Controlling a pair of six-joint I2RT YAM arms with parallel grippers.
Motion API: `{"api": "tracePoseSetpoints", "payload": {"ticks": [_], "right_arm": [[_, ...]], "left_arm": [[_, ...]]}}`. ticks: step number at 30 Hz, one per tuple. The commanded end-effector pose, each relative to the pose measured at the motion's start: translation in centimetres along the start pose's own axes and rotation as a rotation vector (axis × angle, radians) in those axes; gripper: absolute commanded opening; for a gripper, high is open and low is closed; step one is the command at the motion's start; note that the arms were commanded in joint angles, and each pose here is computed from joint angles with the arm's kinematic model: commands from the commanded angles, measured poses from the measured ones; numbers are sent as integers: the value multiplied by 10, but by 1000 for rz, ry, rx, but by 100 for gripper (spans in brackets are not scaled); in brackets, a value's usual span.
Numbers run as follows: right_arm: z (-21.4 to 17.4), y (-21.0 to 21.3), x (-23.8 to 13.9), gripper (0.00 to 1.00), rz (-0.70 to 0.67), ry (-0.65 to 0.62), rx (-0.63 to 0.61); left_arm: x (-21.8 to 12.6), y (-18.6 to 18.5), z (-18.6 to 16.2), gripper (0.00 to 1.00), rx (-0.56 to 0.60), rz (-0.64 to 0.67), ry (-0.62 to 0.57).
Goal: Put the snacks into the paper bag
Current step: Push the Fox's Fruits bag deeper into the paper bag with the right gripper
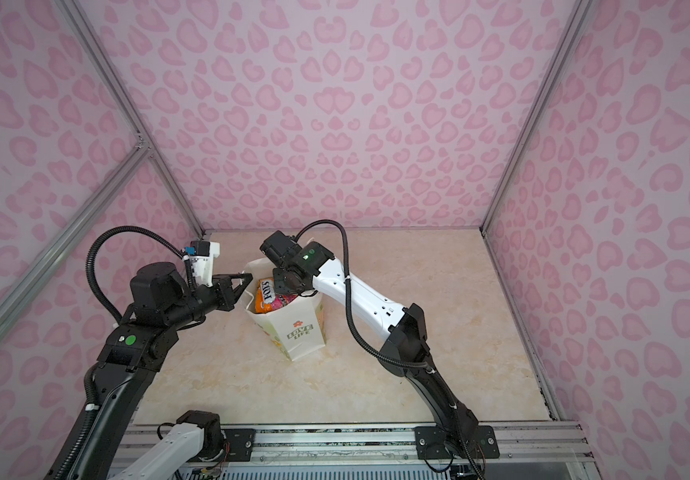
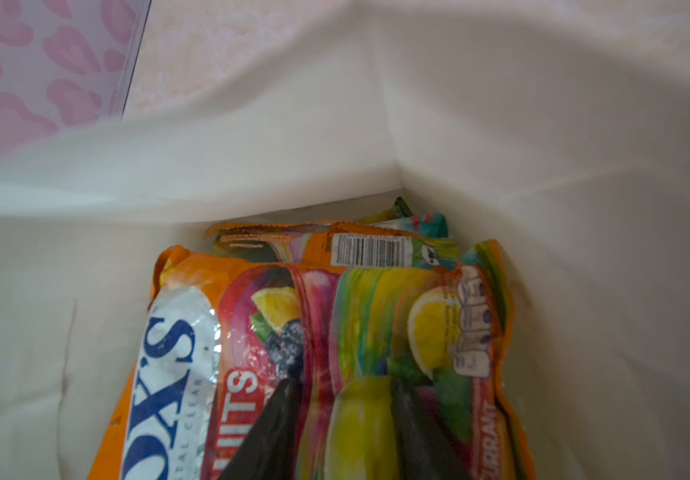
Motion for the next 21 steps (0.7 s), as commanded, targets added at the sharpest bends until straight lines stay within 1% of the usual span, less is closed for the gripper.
{"api": "tracePoseSetpoints", "payload": {"ticks": [1, 5, 9, 12, 13, 16, 19, 21], "right_arm": [[-8, 4, -3, 44, 26, 70, -14], [11, 20, -48, 51, 124, -64, -78], [23, 24, -104, 67, 212, -208, -121], [28, 19, -141, 75, 234, -297, -139], [28, 17, -152, 77, 231, -321, -142], [28, 2, -174, 81, 157, -369, -138], [27, -21, -176, 83, 43, -365, -90], [25, -31, -172, 83, -9, -351, -79]], "left_arm": [[-1, -2, 3, 3, 21, -10, -11], [0, -1, 3, 3, 16, -8, -8], [1, 0, 3, 3, 17, 0, -9], [2, 1, 2, 3, 18, 10, -10], [2, 2, 3, 3, 18, 15, -13], [3, 4, 2, 4, 19, 25, -14], [3, 4, 2, 4, 22, 29, -19], [3, 5, 2, 4, 22, 32, -21]]}}
Point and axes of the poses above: each gripper's point midway between its finger pads, its own x axis out along the fingers, its own y axis along the line the jaws close on, z = x × y, the point moved 8 cm from there along -x, back along the fingers, and after that the axes turned 6 degrees about -x, right-handed, at the moved point
